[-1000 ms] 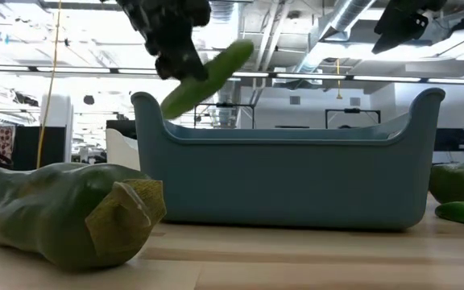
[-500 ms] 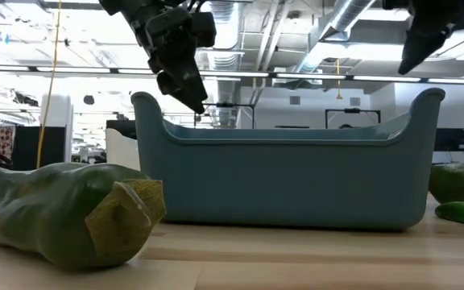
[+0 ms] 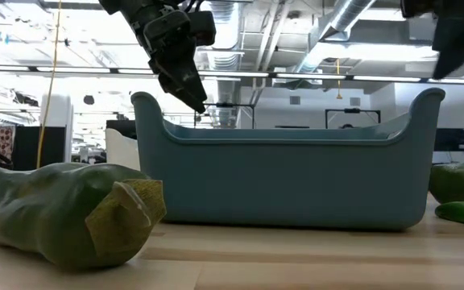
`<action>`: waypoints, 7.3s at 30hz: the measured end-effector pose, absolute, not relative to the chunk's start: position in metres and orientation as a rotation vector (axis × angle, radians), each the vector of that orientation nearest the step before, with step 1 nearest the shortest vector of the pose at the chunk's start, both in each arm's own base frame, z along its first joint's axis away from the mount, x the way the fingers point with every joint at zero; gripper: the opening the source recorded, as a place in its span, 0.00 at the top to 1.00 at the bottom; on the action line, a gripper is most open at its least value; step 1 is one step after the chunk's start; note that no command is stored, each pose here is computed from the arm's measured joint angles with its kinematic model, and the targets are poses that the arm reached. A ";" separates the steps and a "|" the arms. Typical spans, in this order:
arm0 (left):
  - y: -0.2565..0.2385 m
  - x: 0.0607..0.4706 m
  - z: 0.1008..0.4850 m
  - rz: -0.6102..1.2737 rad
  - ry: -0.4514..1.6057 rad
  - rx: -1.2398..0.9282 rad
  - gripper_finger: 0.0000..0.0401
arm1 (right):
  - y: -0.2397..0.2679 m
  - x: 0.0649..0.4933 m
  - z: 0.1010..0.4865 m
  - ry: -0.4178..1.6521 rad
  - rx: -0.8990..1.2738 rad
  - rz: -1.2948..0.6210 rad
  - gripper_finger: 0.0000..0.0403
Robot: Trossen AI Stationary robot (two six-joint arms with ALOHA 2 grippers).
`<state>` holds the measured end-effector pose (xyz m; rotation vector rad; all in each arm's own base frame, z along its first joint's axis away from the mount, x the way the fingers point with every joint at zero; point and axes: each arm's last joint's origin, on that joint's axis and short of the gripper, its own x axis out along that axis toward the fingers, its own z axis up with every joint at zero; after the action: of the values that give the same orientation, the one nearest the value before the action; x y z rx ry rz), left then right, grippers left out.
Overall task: Sort produce into baskets
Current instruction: Put the green lime into the yellow bin, then put the top red chili pepper into the bottom transparent bin
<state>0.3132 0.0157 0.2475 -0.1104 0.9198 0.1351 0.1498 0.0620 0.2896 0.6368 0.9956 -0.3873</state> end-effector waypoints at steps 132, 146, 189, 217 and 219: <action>0.014 0.196 0.194 0.786 1.481 -0.648 0.27 | -0.213 0.233 0.234 0.771 0.232 -0.746 0.12; 0.014 0.185 0.154 0.860 1.403 -0.744 0.49 | -0.196 0.227 0.263 0.684 0.192 -0.731 0.13; 0.016 0.183 0.154 0.963 1.360 -0.731 0.59 | -0.065 0.226 0.337 0.433 0.010 -0.328 0.13; 0.015 0.181 0.142 0.917 1.341 -0.725 0.95 | -0.055 0.223 0.325 0.566 0.014 -0.286 0.13; 0.016 0.187 0.148 0.888 1.324 -0.700 0.96 | -0.055 0.221 0.323 0.597 0.017 -0.285 0.13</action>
<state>0.1871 0.0162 0.1483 -0.7001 1.3242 0.8879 0.2209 -0.0550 0.3229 0.0168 0.5966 -0.2850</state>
